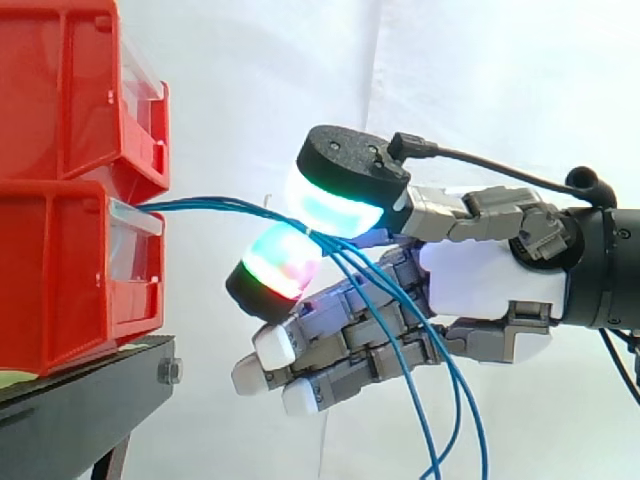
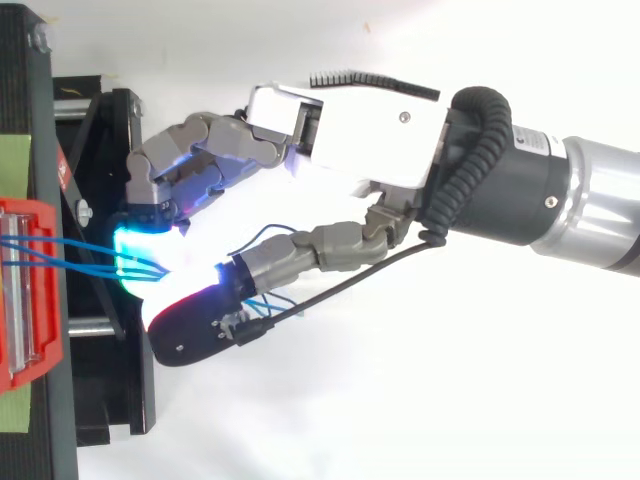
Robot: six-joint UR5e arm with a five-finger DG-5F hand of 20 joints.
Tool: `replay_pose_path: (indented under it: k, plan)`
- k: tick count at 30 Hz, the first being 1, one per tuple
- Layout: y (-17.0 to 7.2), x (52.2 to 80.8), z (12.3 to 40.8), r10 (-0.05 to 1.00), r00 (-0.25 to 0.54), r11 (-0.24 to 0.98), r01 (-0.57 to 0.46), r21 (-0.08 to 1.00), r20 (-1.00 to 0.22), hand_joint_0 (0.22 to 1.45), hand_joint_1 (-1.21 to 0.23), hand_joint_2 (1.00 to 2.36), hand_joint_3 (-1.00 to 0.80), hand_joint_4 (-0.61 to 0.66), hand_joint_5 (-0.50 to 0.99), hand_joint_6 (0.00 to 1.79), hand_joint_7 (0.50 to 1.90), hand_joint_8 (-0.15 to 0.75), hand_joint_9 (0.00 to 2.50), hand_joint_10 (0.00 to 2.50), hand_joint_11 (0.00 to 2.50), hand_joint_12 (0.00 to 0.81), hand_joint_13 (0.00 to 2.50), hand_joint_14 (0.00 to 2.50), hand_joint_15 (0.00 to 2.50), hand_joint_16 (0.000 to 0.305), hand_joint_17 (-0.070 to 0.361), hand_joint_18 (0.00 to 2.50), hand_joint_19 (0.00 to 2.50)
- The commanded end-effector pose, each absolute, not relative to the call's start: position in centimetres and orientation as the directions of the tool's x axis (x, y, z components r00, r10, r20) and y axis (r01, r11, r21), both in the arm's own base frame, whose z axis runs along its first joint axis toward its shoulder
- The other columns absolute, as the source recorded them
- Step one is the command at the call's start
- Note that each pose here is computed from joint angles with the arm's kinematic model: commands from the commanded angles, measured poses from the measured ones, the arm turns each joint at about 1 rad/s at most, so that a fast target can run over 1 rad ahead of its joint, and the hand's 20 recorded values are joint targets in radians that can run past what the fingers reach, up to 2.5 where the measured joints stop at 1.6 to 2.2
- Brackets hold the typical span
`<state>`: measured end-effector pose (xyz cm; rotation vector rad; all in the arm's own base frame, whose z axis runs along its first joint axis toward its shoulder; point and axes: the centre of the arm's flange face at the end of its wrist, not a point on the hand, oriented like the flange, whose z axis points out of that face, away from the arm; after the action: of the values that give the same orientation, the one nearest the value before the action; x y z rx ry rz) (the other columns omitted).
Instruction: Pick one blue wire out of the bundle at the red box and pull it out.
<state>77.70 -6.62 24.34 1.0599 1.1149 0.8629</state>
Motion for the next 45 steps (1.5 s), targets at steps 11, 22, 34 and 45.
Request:
replay_pose_path:
  k: [11, 22, 34, 45]
  plan:
    - [-6.62, 77.70, 24.34, 0.933, 0.239, 0.283, -0.028, 0.959, -0.269, 0.69, -0.92, 1.02, -0.18, 0.03, -0.20, 0.92, 1.17, 0.298, 0.71, 0.02, 0.54, 0.422, 0.55, 0.01, 0.23, 0.060, 0.134, 0.54, 0.23]
    - [-6.62, 77.70, 24.34, 0.933, 0.239, 0.285, -0.027, 0.958, -0.271, 0.77, -0.91, 1.00, -0.45, 0.01, -0.21, 0.86, 1.07, 0.261, 0.67, 0.01, 0.49, 0.404, 0.50, 0.01, 0.19, 0.057, 0.128, 0.53, 0.21]
    - [-6.62, 77.70, 24.34, 0.933, 0.239, 0.285, -0.027, 0.958, -0.271, 0.50, -0.59, 1.00, -0.50, 0.07, -0.16, 0.80, 1.06, 0.285, 0.74, 0.01, 0.49, 0.429, 0.51, 0.01, 0.25, 0.061, 0.138, 0.46, 0.34]
    - [-6.73, 77.79, 24.47, 0.932, 0.243, 0.286, -0.038, 0.957, -0.269, 0.59, -0.77, 1.02, -0.11, 0.06, -0.18, 0.88, 1.15, 0.311, 0.75, 0.01, 0.54, 0.432, 0.54, 0.01, 0.27, 0.061, 0.138, 0.50, 0.33]
